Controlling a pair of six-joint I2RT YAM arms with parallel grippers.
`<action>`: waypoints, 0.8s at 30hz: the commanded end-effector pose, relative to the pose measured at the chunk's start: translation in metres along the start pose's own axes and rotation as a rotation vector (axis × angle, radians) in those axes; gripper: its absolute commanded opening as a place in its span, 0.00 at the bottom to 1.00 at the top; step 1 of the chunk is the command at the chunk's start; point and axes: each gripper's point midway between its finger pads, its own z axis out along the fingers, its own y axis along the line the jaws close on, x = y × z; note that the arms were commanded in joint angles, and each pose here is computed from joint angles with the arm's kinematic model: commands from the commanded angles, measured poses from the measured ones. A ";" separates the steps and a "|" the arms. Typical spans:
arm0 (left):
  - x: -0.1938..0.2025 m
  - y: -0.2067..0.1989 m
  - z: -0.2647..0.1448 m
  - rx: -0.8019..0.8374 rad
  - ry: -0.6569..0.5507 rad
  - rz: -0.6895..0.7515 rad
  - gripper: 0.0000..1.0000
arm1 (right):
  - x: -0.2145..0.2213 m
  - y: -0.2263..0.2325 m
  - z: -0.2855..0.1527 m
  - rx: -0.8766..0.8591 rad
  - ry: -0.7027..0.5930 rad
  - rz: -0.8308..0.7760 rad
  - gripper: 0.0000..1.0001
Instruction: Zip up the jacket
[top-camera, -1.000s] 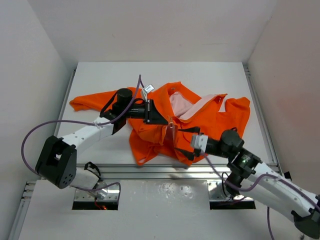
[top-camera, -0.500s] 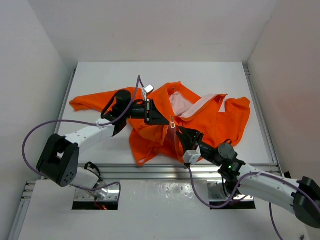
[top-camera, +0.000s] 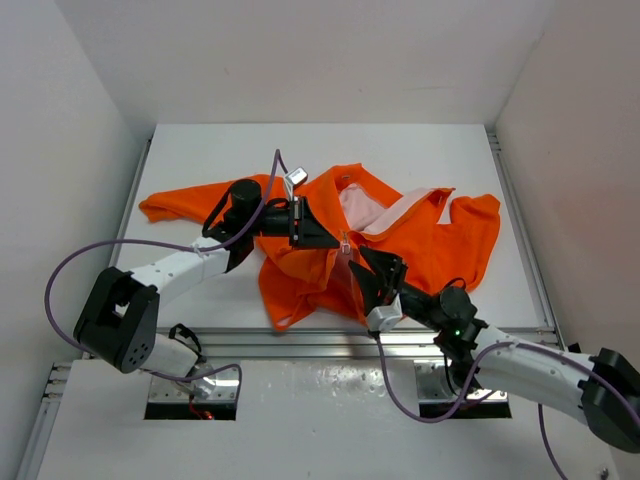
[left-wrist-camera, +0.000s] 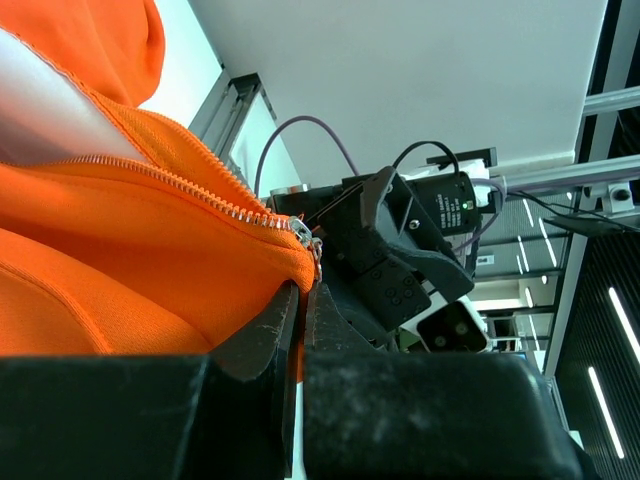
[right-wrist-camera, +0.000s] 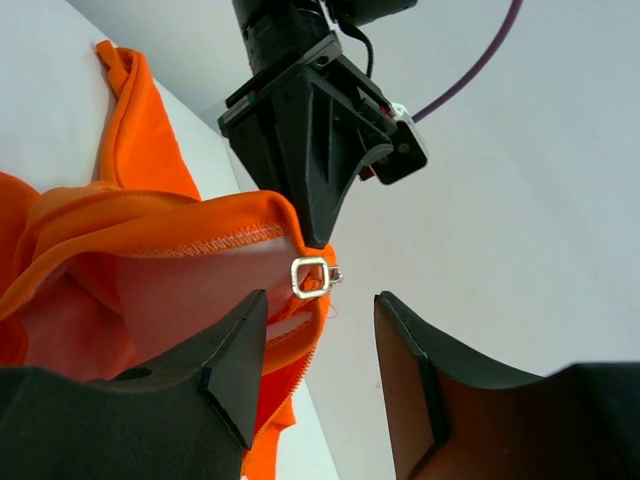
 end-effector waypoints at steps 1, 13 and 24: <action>-0.002 -0.018 -0.001 0.053 0.002 0.050 0.00 | -0.022 -0.030 0.011 0.080 -0.085 -0.054 0.47; 0.002 -0.023 0.003 0.065 0.017 0.058 0.00 | -0.024 -0.035 0.024 0.081 -0.104 -0.088 0.38; 0.004 -0.022 0.002 0.063 0.027 0.068 0.00 | -0.019 -0.023 0.025 0.048 -0.099 -0.081 0.36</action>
